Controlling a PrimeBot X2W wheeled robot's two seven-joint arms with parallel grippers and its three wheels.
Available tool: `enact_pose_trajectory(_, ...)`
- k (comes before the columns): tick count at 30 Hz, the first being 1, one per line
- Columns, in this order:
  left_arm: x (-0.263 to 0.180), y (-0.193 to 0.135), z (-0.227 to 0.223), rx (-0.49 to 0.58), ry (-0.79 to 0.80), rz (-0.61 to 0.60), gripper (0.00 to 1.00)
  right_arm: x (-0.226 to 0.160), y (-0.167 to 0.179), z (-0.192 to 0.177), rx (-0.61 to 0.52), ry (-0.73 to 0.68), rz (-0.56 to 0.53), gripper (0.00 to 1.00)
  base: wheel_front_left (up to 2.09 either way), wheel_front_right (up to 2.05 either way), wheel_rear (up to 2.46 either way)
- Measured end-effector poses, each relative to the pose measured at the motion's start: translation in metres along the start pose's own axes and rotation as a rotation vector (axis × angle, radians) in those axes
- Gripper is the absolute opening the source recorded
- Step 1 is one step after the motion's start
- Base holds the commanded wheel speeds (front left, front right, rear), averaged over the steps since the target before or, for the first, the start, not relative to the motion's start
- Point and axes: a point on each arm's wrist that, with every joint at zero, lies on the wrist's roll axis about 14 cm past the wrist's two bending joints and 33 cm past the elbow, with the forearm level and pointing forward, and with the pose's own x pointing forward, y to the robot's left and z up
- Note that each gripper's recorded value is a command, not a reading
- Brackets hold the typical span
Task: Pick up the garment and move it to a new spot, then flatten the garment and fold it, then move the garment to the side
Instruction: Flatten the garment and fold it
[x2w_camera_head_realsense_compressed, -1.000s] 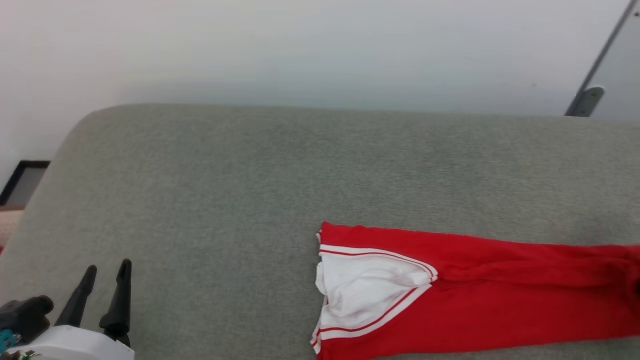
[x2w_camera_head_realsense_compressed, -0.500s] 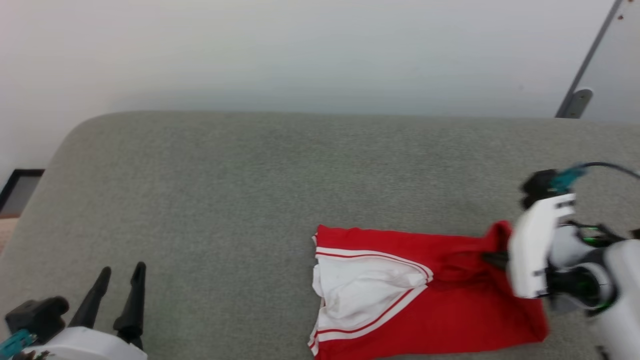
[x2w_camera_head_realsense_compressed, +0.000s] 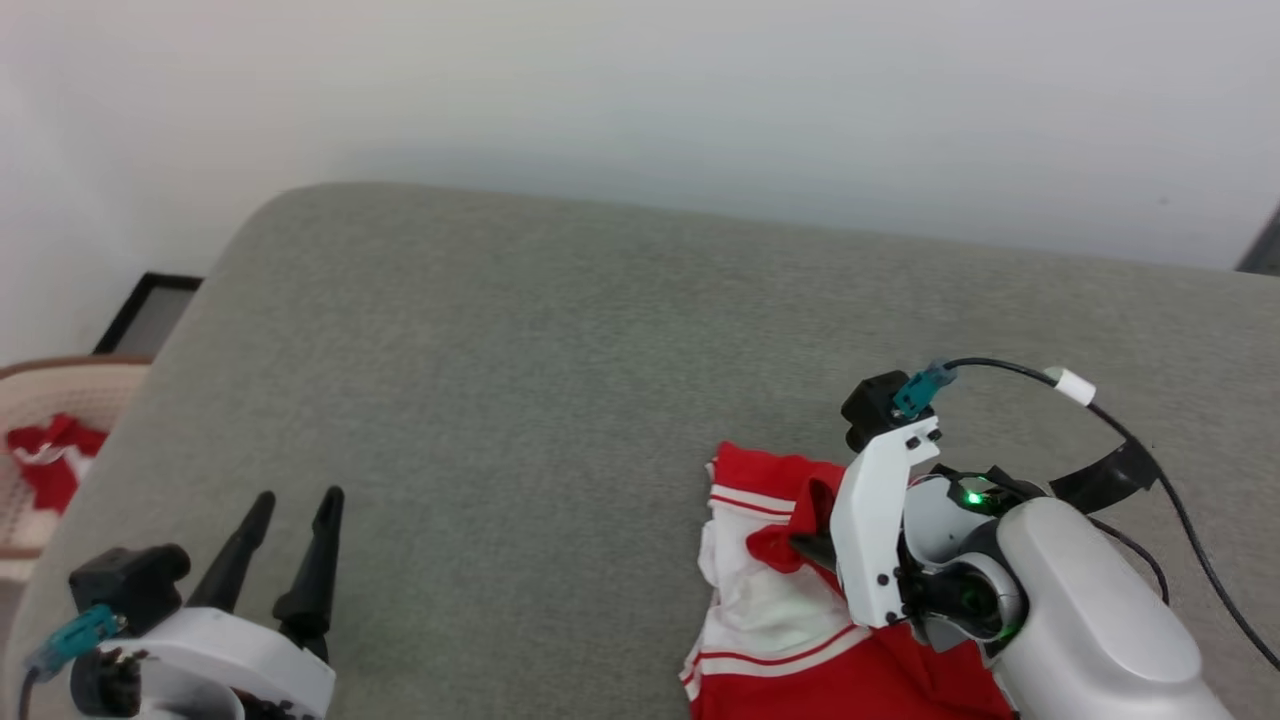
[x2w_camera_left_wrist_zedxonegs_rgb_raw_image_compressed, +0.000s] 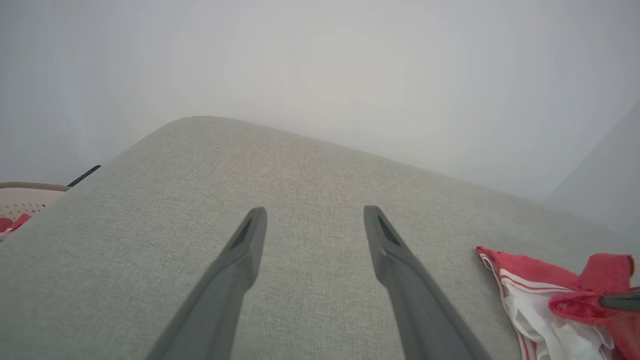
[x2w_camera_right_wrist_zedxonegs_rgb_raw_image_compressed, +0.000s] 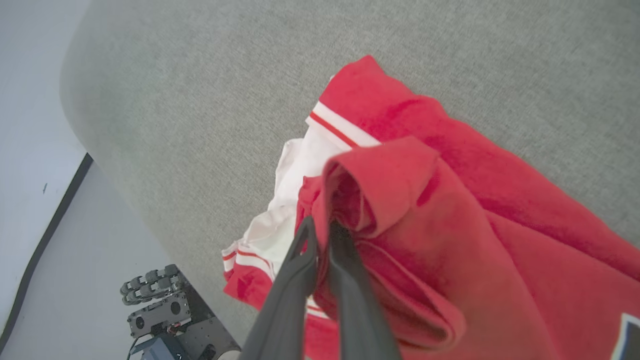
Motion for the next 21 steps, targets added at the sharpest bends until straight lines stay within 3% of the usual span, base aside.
enact_pose_trajectory(4, -0.006, 0.007, -0.003, -0.009, 0.004, 0.027, 1.00, 0.017, 0.003, 0.000, -0.021, 0.013, -0.005, 0.00, 0.00, 0.00, 0.00)
enact_pose_trajectory(5, -0.006, 0.008, -0.004, -0.009, 0.005, 0.033, 1.00, 0.020, 0.004, 0.000, -0.021, 0.014, -0.005, 0.40, 0.00, 0.00, 0.00)
enact_pose_trajectory(6, -0.007, 0.010, -0.004, -0.009, 0.005, 0.039, 1.00, 0.023, 0.004, 0.000, -0.020, 0.015, -0.005, 0.91, 0.00, 0.00, 0.00)
enact_pose_trajectory(7, -0.007, 0.012, -0.005, -0.009, 0.008, 0.043, 1.00, 0.025, 0.004, 0.000, -0.017, 0.014, -0.003, 1.00, 0.00, 0.00, 0.00)
enact_pose_trajectory(14, 0.000, 0.011, -0.004, -0.015, 0.000, 0.038, 1.00, 0.016, -0.001, 0.007, 0.009, -0.034, 0.002, 1.00, 0.00, 0.00, 0.00)
enact_pose_trajectory(21, 0.010, 0.000, -0.007, -0.015, 0.003, -0.001, 1.00, -0.019, -0.028, 0.024, 0.024, -0.184, -0.040, 1.00, 0.00, 0.00, 0.00)
